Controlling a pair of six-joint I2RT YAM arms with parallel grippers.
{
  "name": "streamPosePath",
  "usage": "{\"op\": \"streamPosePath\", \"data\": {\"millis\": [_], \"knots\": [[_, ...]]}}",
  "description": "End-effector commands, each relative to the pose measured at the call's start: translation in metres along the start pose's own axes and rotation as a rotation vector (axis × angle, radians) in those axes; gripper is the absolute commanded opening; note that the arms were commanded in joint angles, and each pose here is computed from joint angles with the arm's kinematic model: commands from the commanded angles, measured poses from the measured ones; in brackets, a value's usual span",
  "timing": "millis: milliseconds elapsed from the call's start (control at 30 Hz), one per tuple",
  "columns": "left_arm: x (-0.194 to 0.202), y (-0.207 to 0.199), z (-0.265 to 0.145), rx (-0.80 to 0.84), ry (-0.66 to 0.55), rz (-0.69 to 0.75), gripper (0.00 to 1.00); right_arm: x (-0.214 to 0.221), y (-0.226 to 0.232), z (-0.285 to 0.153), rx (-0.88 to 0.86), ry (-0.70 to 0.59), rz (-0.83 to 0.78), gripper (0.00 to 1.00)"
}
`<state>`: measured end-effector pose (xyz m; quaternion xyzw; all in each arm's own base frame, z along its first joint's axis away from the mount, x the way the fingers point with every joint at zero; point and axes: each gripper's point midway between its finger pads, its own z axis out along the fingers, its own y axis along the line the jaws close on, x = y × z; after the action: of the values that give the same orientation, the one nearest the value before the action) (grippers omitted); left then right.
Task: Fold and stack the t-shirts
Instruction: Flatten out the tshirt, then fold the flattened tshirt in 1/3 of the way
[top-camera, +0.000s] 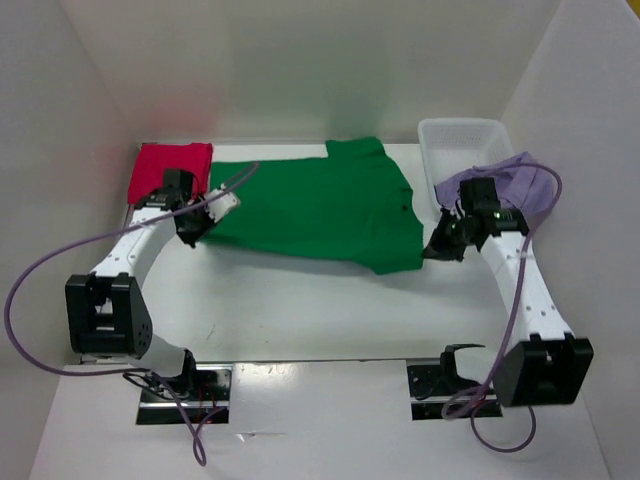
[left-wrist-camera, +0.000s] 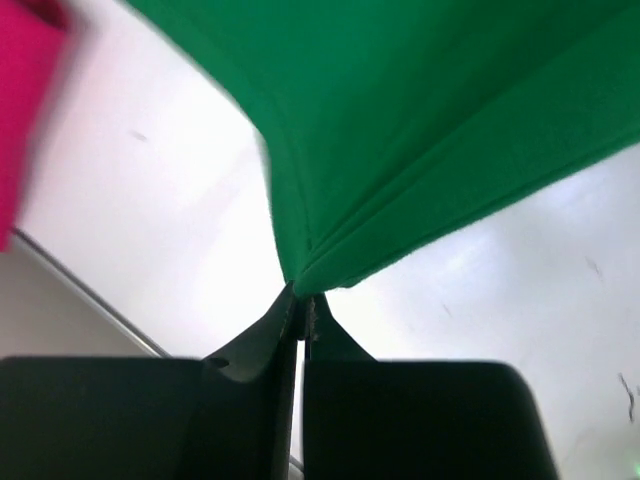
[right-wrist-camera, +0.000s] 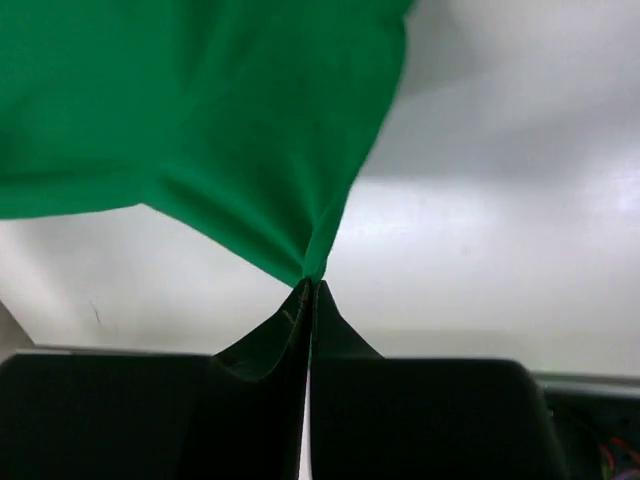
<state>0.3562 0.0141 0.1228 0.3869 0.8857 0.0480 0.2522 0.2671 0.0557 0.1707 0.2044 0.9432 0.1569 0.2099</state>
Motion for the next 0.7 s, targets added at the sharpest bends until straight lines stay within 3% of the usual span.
{"op": "streamPosePath", "data": {"millis": [0,167,333,533,667], "knots": [[0.031,-0.01,-0.006,-0.042,0.07,0.078,0.0,0.032,0.012,-0.021,-0.084,-0.022,0.0,0.0],[0.071,-0.052,-0.007,0.052,0.155,0.045,0.0,0.077,-0.001,-0.011,-0.079,0.072,0.032,0.0],[0.1,-0.086,-0.025,0.136,0.235,0.012,0.0,0.086,-0.01,-0.017,-0.039,0.101,0.022,0.0],[0.095,-0.088,-0.021,0.151,0.229,-0.041,0.0,0.075,-0.006,0.011,-0.009,0.162,-0.009,0.0],[0.1,-0.087,-0.007,0.175,0.289,-0.066,0.0,0.068,-0.011,0.031,0.034,0.177,-0.013,0.0]]}}
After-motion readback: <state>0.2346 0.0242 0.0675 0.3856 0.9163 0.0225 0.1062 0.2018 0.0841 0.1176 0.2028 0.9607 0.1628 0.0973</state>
